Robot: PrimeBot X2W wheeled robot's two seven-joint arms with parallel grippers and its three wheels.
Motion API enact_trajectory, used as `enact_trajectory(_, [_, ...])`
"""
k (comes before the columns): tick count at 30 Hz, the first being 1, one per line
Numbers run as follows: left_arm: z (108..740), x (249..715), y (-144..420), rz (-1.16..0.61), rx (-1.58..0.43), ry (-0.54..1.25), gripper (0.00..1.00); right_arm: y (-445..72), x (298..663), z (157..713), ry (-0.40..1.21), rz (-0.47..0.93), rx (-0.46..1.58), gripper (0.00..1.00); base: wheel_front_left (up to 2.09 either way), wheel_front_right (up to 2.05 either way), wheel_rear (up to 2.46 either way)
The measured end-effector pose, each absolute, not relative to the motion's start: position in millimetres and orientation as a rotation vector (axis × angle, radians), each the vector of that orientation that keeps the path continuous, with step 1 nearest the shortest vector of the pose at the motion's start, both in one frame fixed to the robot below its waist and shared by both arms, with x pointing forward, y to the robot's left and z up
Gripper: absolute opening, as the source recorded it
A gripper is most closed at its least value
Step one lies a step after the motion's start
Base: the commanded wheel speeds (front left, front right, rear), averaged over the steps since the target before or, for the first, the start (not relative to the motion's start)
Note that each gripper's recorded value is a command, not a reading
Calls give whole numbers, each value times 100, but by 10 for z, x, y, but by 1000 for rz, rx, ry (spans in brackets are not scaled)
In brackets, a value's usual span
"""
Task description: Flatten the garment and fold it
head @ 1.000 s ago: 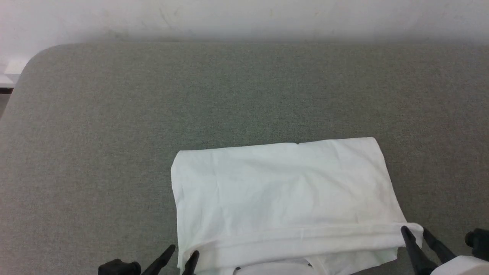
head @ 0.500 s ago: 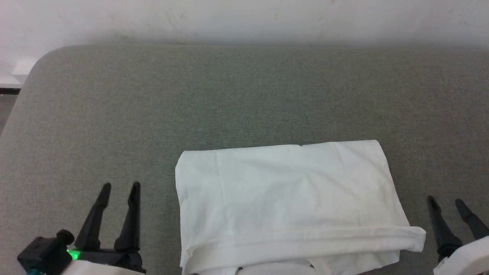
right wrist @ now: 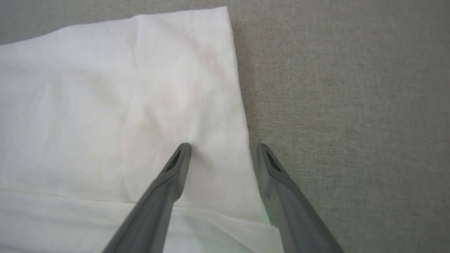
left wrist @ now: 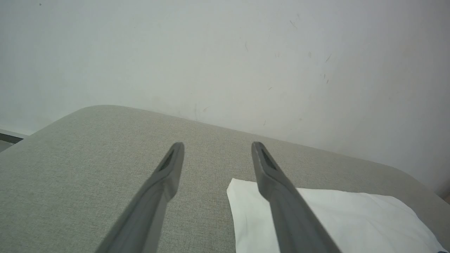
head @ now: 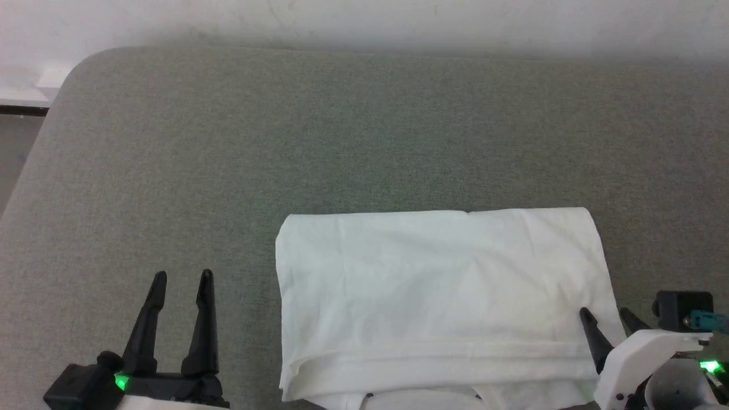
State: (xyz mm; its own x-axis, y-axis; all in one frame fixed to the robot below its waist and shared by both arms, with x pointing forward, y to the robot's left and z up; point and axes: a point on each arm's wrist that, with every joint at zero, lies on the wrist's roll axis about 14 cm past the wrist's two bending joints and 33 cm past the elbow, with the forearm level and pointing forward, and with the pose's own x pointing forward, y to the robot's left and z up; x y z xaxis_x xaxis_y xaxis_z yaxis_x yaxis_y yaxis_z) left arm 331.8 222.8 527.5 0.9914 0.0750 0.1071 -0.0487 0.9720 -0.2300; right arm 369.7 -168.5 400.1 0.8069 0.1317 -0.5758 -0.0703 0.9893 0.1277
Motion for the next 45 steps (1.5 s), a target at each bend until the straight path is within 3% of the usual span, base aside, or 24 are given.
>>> enact_trajectory(9, [5153, 3240, 2272, 70, -228, -84, 100, -1566, 3672, 3637, 790, 149, 125, 100, 0, 0, 0])
enact_trajectory(10, [5145, 3234, 2273, 69, -229, -81, 100, -1545, 3672, 3618, 813, 157, 139, 82, 0, 0, 0])
enact_trajectory(12, [5133, 3229, 2276, 69, -230, -79, 100, -1539, 3678, 3590, 848, 159, 181, 1, 0, 0, 0])
enact_trajectory(18, [5116, 3227, 2272, 71, -241, -77, 100, -1469, 3705, 3572, 879, 168, 236, 0, 0, 0, 0])
enact_trajectory(23, [5125, 3243, 2233, 54, -248, -82, 100, -1590, 3783, 3673, 802, 111, 265, 0, 0, 0, 0])
enact_trajectory(29, [5137, 3276, 2172, 34, -257, -87, 100, -2349, 3908, 3944, 682, -89, 216, 0, 0, 0, 0])
enact_trajectory(36, [5128, 3253, 2115, 16, -263, -85, 100, -3077, 3649, 4180, 631, -279, 135, 0, 0, 0, 0])
enact_trajectory(40, [5114, 3201, 2058, 0, -270, -79, 100, -2999, 3555, 4242, 617, -260, 155, 0, 0, 0, 0])
enact_trajectory(45, [5138, 3186, 1957, -30, -283, -84, 100, -2583, 3580, 4403, 579, -132, 191, 0, 0, 0, 0])
